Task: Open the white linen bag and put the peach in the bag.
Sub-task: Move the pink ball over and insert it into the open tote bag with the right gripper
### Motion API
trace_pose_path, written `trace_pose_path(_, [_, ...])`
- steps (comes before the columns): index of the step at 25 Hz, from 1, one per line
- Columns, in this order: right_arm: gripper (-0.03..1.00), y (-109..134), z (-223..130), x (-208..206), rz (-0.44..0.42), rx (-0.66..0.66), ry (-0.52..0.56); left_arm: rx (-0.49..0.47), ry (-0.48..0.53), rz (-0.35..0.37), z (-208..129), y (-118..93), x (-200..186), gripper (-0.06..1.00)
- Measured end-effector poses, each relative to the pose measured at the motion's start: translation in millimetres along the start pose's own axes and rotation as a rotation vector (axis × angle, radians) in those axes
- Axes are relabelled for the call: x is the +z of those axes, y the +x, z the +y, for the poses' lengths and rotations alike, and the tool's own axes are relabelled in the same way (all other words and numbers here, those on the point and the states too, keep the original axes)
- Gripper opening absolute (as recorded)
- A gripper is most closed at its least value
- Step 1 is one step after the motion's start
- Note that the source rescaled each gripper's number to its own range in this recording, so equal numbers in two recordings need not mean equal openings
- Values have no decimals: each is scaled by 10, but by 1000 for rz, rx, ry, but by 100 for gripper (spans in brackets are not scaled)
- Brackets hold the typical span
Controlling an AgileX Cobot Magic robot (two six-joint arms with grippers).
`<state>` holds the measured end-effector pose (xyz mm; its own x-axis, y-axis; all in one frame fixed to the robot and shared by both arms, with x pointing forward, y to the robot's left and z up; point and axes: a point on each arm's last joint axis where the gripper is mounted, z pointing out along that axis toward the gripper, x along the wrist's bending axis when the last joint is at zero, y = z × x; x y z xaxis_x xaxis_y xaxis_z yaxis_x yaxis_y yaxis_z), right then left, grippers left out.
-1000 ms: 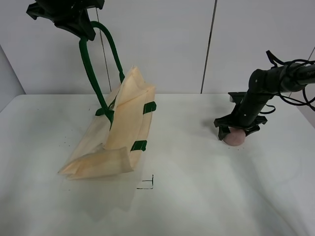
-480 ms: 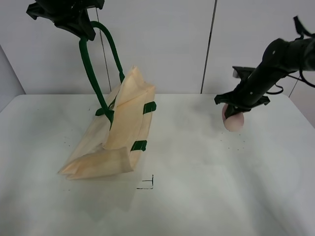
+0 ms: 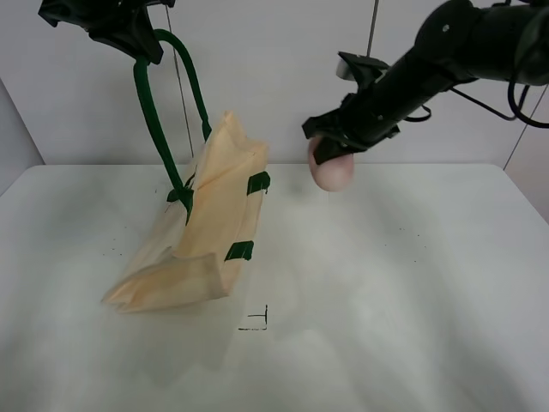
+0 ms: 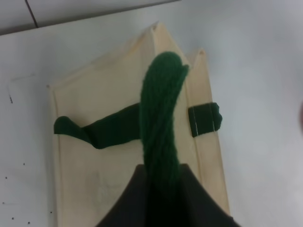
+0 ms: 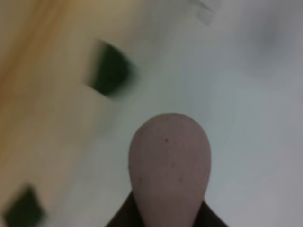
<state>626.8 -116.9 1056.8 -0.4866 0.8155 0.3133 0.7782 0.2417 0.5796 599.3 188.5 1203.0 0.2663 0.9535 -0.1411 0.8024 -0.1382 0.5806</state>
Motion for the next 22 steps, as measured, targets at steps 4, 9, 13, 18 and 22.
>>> trace_pose_path(4, [0,429,152,177,95,-52,-30,1,-12,-1,-4,-6,-57,0])
trace_pose_path(9, [0,675,60,723,161,-59,40,2,-13,-1,-4,-7,-65,0])
trace_pose_path(13, [0,615,-69,1111,153,-23,69,2,-13,-1,-4,-7,-65,0])
trace_pose_path(18, [8,586,-80,1274,182,40,32,2,-13,0,-4,-6,-65,0])
trace_pose_path(22, [66,597,-63,1273,195,44,17,2,-13,0,-4,-6,-65,0])
